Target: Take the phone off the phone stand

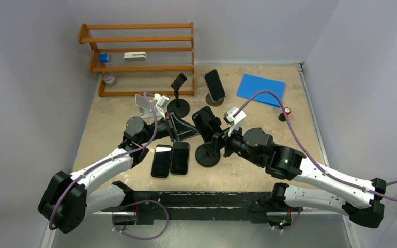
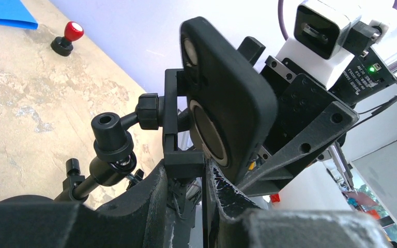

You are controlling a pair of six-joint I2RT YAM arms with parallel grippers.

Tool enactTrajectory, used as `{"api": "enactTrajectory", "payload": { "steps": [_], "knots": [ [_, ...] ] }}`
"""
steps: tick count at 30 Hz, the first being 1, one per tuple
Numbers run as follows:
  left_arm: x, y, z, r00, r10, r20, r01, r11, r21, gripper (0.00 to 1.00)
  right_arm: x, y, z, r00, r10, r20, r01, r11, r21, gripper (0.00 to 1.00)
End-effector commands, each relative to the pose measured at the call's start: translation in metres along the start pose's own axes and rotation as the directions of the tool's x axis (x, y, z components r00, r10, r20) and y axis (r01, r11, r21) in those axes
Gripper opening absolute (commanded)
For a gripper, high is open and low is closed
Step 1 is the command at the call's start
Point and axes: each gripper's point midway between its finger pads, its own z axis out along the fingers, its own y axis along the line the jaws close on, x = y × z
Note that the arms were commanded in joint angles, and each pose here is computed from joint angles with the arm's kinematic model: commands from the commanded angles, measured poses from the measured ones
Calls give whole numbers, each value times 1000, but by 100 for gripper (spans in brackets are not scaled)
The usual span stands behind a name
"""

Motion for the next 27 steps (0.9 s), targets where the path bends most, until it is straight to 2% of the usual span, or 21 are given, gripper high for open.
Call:
{"api": "enactTrajectory", "payload": {
  "steps": [1,10,19,27],
  "knots": [
    [7,18,-1,998,-35,-54,32,997,-68,1,-55,20,-15,984,51,172,-34,995,-98,0],
    [6,10,0,996,-37,-84,33,998,-48,30,-80,34,-29,970,66,234,-25,984,-174,0],
    [2,0,-4,997,3,-80,-7,999,-50,46,-96,35,-39,962,63,265,-16,984,-175,0],
    [-19,-6,-14,993,118,6,-116,984,-133,62,-109,34,-46,950,44,308,8,986,-167,0]
  ]
}}
